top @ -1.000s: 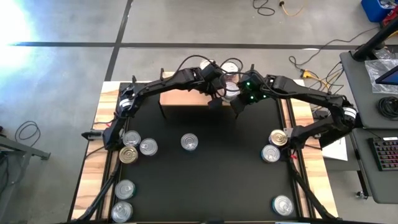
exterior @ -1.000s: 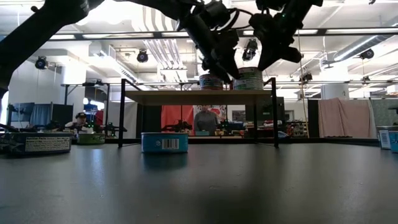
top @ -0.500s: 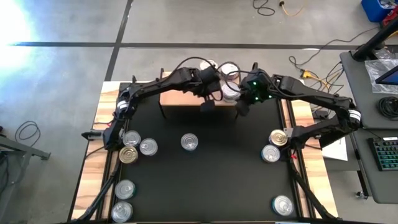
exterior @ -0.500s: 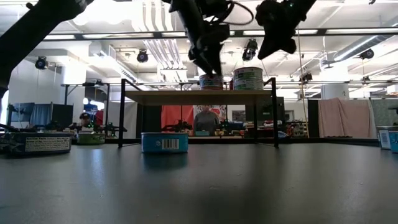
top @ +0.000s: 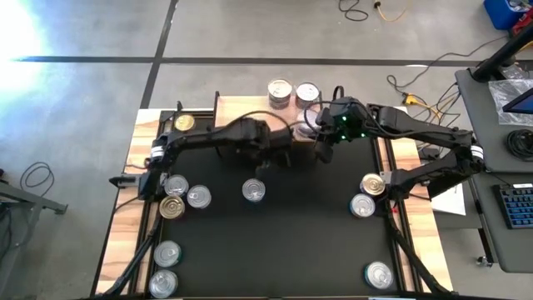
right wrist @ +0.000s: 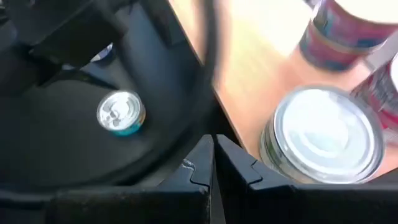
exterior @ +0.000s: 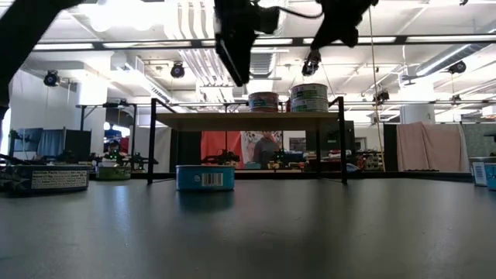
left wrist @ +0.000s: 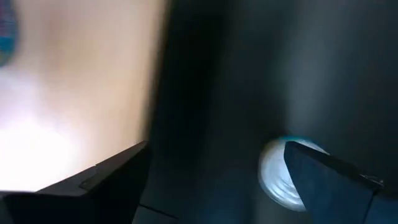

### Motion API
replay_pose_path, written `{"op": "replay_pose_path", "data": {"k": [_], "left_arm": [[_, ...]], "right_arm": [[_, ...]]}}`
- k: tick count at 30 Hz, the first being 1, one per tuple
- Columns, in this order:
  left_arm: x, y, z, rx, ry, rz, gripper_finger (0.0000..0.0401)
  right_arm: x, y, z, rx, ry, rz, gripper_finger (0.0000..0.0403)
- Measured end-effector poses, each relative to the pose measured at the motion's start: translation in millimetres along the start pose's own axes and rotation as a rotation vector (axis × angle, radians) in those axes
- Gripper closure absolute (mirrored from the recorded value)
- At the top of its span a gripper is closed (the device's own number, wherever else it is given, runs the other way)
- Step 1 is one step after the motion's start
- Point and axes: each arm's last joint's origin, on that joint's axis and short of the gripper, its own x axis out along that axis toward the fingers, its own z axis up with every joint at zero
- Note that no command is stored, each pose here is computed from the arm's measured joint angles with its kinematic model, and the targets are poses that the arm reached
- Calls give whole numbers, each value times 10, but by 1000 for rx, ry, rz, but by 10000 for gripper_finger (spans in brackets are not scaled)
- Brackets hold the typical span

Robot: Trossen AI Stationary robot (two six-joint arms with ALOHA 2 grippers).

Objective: Stack canned seafood by type on shelf
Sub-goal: Put the yellow-blue tuna can on the shelf

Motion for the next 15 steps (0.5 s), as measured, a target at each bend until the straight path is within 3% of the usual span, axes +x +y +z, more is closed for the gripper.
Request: {"op": "replay_pose_path", "data": {"k": [4, 8, 15], "left_arm": [[-91, -146, -276, -5, -21, -19, 51], [-75, -228, -734, -111, -50, -34, 51], [145, -332, -1373, -248, -190, -117, 51]], "right_arm": [[-82, 237, 46, -45, -46, -63, 392], [-170, 510, 64, -20, -103, -63, 371], [-70, 917, -51, 246, -78, 52, 308]]}}
